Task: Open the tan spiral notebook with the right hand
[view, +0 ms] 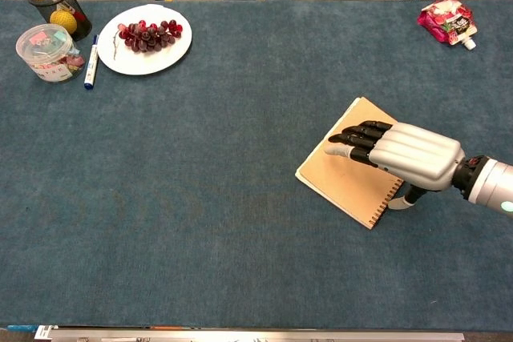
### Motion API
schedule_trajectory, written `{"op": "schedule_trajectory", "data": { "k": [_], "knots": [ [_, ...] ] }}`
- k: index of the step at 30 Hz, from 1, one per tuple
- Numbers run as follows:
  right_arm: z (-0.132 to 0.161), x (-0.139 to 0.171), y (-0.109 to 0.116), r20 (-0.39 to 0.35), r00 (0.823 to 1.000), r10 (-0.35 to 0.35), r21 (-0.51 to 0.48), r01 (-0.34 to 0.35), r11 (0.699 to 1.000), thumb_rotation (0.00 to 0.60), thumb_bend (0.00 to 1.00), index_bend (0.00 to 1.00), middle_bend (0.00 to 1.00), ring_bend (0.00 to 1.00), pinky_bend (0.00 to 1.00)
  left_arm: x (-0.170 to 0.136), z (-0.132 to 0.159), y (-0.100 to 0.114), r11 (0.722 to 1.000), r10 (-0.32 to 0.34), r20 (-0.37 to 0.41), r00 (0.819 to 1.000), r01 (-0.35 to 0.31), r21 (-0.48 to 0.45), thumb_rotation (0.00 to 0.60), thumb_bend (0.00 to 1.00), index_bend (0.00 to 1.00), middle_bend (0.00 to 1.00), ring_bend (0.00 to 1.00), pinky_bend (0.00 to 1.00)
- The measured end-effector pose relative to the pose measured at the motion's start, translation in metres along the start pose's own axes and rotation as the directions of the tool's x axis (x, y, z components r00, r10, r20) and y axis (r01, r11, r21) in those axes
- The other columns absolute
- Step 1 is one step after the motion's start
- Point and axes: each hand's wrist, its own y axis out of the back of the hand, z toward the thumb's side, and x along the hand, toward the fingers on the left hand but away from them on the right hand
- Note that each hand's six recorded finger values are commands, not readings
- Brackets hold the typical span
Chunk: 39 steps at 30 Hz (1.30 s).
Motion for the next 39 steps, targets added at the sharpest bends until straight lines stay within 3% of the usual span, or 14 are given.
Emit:
{"op": "schedule_trajectory", "data": {
  "k": [12, 25, 30, 35, 39],
  "knots": [
    [0.015, -0.037, 0.014, -0.013, 0.998, -0.061, -0.013, 0.061, 0.998, 0.600, 0.01, 0.03, 0.05, 0.01, 0.10, 0.000, -0.004, -0.001, 1.000, -0.003, -0.007, 1.000, 0.003, 0.001, 0.600, 0.41, 0.19, 0.15, 0.12, 0.06],
    [-0.005, -0.096, 0.046, 0.120, 0.983, -0.142, -0.129, 0.158, 0.979, 0.600, 0.01, 0.03, 0.06, 0.01, 0.10, 0.001, -0.007, -0.001, 1.000, -0.001, -0.015, 1.000, 0.001, 0.004, 0.600, 0.41, 0.19, 0.15, 0.12, 0.06],
    [-0.019, -0.102, 0.053, 0.173, 0.975, -0.141, -0.187, 0.173, 0.967, 0.600, 0.01, 0.02, 0.15, 0.01, 0.10, 0.001, -0.007, -0.001, 1.000, 0.002, -0.015, 1.000, -0.002, 0.003, 0.600, 0.41, 0.19, 0.15, 0.12, 0.06],
    [-0.044, -0.090, 0.058, 0.224, 0.967, -0.119, -0.190, 0.163, 0.968, 0.600, 0.02, 0.00, 0.33, 0.06, 0.10, 0.002, -0.005, -0.002, 1.000, -0.004, -0.009, 1.000, 0.004, 0.007, 0.600, 0.41, 0.19, 0.15, 0.12, 0.06],
    [-0.070, -0.076, 0.058, 0.285, 0.956, -0.073, -0.205, 0.135, 0.969, 0.600, 0.02, 0.00, 0.35, 0.07, 0.10, 0.003, -0.003, -0.004, 1.000, -0.009, -0.006, 1.000, 0.009, 0.015, 0.600, 0.41, 0.19, 0.15, 0.12, 0.06]
  ]
}}
